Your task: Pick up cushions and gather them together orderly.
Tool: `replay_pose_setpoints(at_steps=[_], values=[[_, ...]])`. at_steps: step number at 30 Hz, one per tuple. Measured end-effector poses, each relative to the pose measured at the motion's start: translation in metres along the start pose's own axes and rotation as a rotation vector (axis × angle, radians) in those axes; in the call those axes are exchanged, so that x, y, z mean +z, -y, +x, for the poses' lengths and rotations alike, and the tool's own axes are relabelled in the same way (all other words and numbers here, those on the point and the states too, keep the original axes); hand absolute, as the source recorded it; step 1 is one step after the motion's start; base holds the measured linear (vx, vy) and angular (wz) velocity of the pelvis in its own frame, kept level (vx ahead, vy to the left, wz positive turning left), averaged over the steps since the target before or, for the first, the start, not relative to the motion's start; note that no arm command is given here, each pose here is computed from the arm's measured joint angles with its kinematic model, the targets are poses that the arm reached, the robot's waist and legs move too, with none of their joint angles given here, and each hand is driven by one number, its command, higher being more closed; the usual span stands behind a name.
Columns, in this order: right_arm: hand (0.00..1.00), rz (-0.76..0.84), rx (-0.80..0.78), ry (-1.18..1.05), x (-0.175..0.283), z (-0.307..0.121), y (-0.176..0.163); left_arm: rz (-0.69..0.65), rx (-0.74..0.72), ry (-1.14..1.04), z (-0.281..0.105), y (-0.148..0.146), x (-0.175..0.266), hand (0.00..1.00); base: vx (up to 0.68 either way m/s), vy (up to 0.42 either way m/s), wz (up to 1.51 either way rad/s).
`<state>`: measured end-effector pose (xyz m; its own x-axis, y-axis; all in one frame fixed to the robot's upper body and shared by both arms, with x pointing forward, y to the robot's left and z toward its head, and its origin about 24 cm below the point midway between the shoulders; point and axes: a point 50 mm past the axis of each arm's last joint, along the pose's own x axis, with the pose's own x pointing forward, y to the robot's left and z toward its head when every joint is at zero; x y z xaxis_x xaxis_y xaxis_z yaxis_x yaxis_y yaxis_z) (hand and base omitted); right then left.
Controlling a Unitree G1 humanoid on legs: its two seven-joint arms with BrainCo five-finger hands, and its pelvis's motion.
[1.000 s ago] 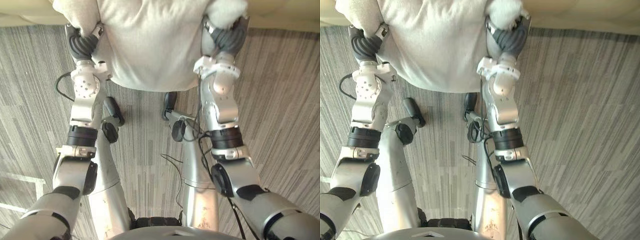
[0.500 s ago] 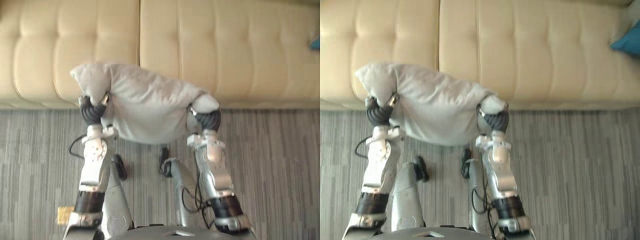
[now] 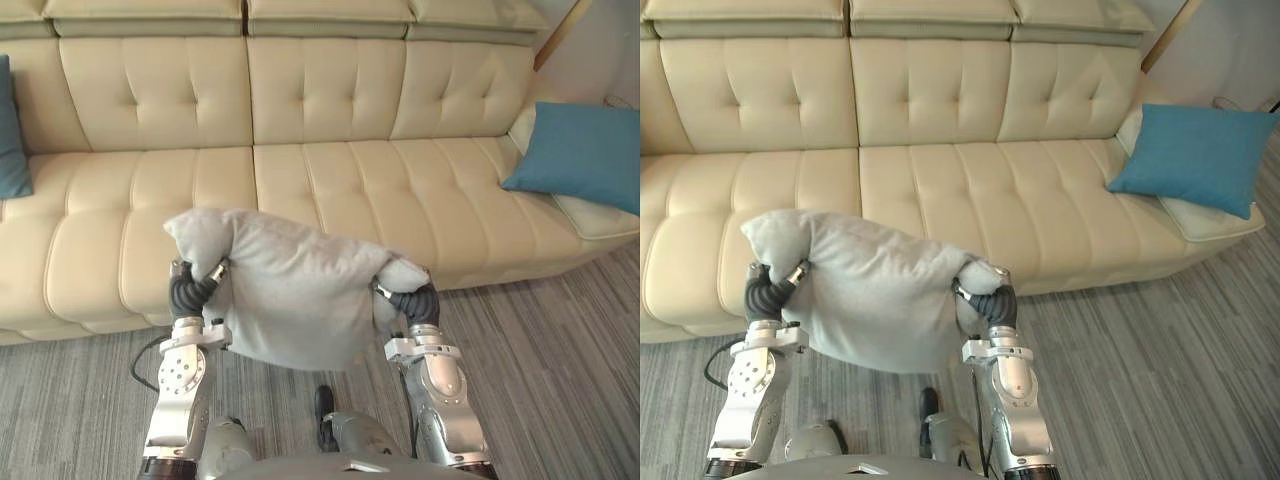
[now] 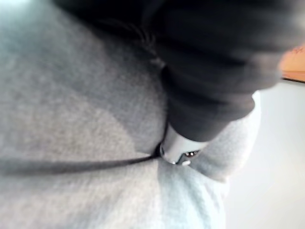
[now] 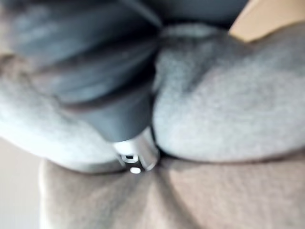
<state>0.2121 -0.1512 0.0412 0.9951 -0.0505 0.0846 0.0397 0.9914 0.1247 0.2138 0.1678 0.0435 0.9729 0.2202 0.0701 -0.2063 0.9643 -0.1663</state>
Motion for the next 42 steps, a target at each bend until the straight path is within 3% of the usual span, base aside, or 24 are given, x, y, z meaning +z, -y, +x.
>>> replay_pose_setpoints(at_steps=[6, 11, 20, 28, 32, 42], values=[[1.0, 0.005, -0.009, -0.025, 0.002, -0.022, 0.003, -0.008, 0.022, -0.084, -0.023, -0.006, -0.014, 1.0, 0.11, 0.03, 0.23], [1.0, 0.006, -0.007, 0.072, 0.023, -0.015, 0.002, -0.033, 0.004, -0.076, -0.026, -0.002, -0.012, 1.0, 0.12, 0.131, 0.16], [1.0, 0.023, 0.038, 0.061, 0.021, -0.013, -0.01, -0.011, 0.039, -0.058, -0.029, -0.012, -0.005, 1.0, 0.2, 0.222, -0.36], [1.0, -0.012, 0.018, -0.125, -0.026, -0.003, 0.0, 0.053, 0.019, -0.214, -0.035, -0.021, -0.036, 1.0, 0.1, 0.121, -0.54], [1.0, -0.011, 0.057, -0.108, -0.023, 0.002, -0.004, 0.059, 0.026, -0.192, -0.029, -0.024, -0.033, 1.0, 0.22, -0.102, 0.1], [1.0, -0.087, 0.02, -0.1, -0.018, 0.001, 0.021, -0.003, -0.055, -0.202, -0.021, 0.001, -0.04, 1.0, 0.18, -0.033, 0.16]])
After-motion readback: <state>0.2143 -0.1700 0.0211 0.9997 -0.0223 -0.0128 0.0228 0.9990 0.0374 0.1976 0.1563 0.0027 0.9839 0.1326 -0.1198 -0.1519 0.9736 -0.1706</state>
